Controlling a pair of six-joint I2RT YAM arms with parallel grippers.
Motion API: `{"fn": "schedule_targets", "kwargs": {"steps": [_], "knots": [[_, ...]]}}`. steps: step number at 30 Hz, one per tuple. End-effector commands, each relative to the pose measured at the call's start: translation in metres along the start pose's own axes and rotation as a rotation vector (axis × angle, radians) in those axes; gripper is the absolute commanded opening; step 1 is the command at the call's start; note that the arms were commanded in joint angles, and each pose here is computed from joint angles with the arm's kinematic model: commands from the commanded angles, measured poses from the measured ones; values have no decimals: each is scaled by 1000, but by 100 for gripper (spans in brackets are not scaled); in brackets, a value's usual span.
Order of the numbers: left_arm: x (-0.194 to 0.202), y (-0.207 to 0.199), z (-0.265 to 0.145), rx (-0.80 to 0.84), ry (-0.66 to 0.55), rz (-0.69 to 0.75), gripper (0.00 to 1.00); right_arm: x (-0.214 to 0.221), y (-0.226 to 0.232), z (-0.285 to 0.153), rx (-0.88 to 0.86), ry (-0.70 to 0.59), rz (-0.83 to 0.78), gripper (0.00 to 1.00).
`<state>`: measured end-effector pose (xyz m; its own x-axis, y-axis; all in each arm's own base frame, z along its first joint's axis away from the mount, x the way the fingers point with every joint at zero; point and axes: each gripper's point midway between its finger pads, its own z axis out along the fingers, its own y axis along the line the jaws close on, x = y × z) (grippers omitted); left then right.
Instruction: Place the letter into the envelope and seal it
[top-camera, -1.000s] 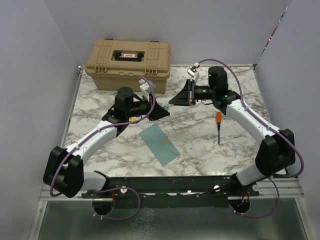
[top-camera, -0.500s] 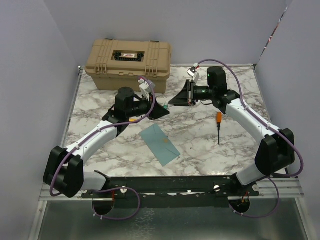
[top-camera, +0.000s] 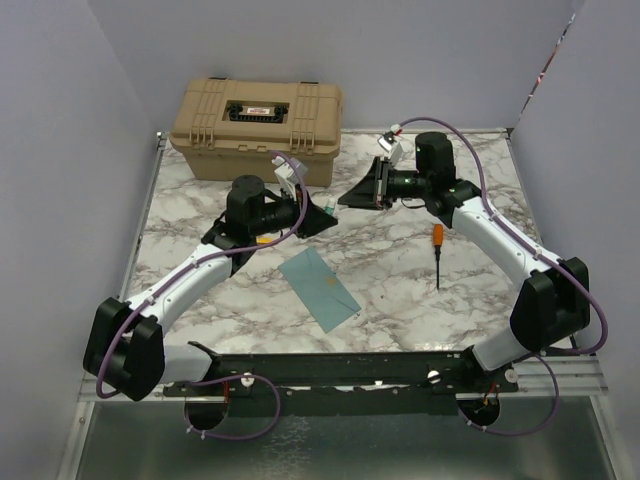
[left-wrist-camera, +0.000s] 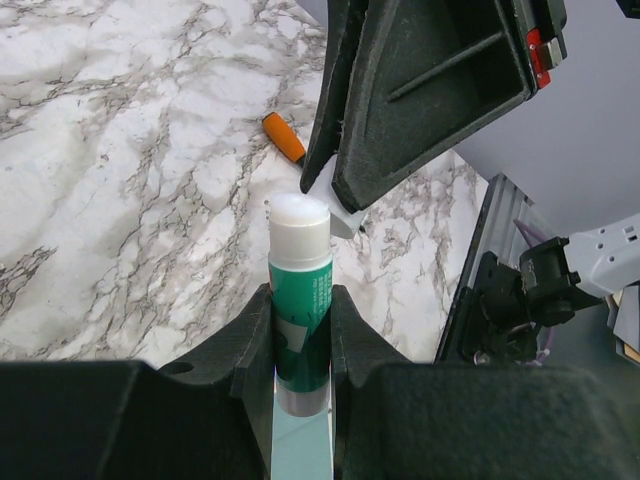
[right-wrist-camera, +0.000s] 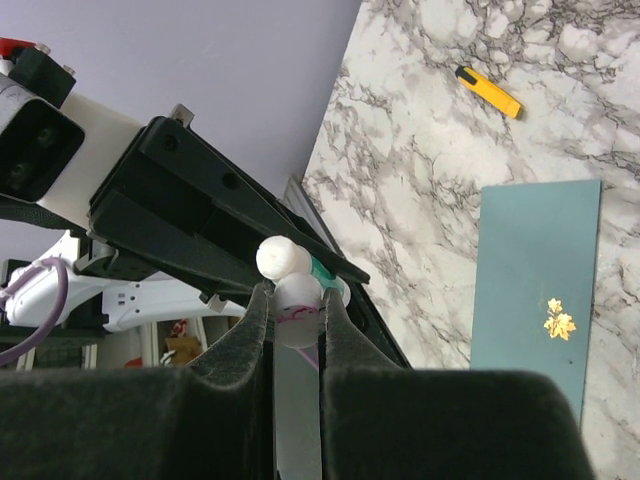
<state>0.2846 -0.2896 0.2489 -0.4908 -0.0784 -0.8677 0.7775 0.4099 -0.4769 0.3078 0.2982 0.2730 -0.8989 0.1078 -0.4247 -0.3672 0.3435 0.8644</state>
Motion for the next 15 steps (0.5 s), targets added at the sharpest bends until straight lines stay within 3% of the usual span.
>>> {"fn": "schedule_targets", "kwargs": {"steps": [1, 15], "knots": [[-6, -8, -6, 13, -31, 36, 0, -14, 26, -6, -49, -51, -44, 0], [-4, -12, -6, 32, -16, 36, 0, -5, 30, -3, -117, 11, -23, 0]]}}
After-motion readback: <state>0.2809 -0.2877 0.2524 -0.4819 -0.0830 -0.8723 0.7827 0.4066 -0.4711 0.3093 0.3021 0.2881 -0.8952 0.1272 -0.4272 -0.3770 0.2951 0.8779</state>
